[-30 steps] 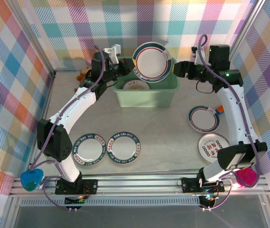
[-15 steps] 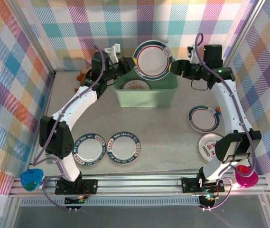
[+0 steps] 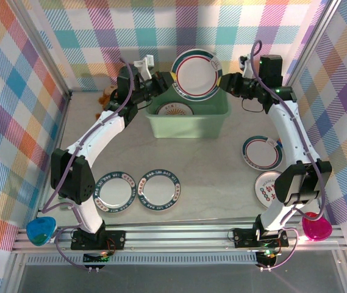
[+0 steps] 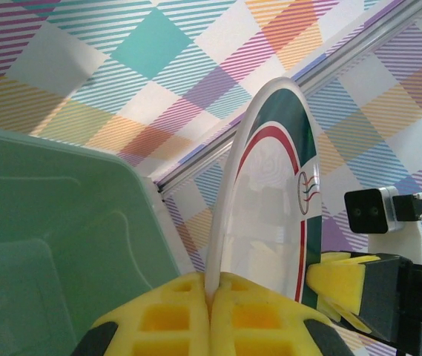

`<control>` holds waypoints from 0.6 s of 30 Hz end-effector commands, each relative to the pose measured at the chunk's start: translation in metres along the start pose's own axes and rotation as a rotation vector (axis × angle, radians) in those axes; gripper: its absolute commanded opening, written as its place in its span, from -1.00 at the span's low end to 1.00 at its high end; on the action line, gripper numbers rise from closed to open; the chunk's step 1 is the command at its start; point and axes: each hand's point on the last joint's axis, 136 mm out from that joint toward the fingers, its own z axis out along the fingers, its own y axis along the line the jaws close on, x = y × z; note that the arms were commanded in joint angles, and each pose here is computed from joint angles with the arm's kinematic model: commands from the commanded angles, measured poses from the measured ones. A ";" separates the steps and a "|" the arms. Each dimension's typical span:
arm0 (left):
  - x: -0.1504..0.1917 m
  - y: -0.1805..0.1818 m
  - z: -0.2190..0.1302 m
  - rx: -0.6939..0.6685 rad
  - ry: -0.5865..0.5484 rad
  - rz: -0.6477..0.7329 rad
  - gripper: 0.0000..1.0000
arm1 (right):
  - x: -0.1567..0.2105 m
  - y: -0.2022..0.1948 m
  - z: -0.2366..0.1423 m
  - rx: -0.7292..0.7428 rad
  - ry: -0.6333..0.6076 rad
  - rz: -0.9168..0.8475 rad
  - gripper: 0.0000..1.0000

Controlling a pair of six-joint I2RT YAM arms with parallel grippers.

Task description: Place the plates into the plastic bin on the countertop

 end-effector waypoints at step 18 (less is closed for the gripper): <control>-0.005 0.003 -0.023 -0.124 0.016 0.109 -0.02 | -0.010 -0.004 0.026 -0.058 0.000 0.054 -1.00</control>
